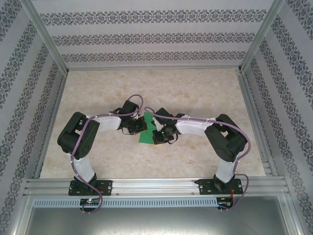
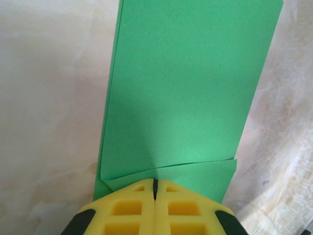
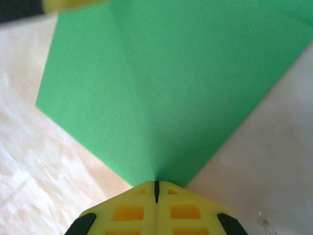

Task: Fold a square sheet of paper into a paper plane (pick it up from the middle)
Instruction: Fold the triangle a second time at the center of the table.

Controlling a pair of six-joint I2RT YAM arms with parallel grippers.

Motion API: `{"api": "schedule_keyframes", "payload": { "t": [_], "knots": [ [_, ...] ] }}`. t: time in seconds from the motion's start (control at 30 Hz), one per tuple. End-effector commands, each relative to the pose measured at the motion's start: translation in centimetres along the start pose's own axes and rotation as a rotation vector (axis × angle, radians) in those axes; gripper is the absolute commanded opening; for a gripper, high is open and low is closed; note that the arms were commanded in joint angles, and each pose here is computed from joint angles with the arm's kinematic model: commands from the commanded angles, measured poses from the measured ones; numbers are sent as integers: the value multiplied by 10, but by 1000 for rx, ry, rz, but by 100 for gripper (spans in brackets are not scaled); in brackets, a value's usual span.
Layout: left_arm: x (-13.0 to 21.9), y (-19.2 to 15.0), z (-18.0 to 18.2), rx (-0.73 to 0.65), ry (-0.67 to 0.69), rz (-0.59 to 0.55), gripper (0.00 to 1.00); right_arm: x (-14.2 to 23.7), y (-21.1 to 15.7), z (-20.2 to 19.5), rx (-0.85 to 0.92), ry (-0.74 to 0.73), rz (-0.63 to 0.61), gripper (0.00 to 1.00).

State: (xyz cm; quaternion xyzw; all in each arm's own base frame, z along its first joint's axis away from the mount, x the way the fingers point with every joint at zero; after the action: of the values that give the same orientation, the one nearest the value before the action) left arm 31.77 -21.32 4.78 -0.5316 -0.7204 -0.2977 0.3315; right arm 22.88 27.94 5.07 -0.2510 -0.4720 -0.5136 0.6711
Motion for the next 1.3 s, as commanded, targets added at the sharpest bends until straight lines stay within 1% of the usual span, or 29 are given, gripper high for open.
{"api": "schedule_keyframes", "payload": {
  "t": [0.0, 0.17, 0.3, 0.4, 0.47, 0.6, 0.77, 1.0, 1.27],
  "knots": [
    [-16, -35, 66, 99, 260, 100, 0, 1, -47, -17, -50, -87, 157, 0],
    [-17, -35, 64, 98, 248, 103, 0, 15, -30, -6, -43, -61, 56, 0],
    [-16, -36, 63, 95, 240, 101, 0, 25, -5, 5, -43, -33, -63, 0],
    [-17, -36, 62, 100, 231, 104, 0, 27, 16, 13, -48, -5, -128, 0],
    [-16, -36, 61, 99, 227, 105, 0, 21, 26, 17, -55, 15, -140, 0],
    [-15, -35, 59, 95, 221, 103, 0, 4, 36, 17, -73, 14, -113, 0],
    [-13, -34, 56, 91, 212, 97, 0, -8, 34, 12, -91, 7, -78, 0],
    [-7, -26, 43, 51, 180, 77, 0, -11, 11, -9, -133, -27, -35, 0],
    [-1, -18, 28, -5, 147, 47, 0, -6, -13, -12, -208, 43, -45, 0]
  ]
}}
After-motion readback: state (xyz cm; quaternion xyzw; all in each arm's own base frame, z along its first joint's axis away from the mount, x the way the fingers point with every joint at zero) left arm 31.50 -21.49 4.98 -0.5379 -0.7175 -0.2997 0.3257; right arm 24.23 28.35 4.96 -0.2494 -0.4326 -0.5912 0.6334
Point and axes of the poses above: each hand's point on the last joint's axis, 136 mm out from that joint toward the fingers, its own x axis back along the fingers, its own z axis along the line the jaws close on, y = z × x, the point moved 4 cm from there along x, back along the fingers, and after that the axes turned 3 degrees about x, right-handed, at the moved point
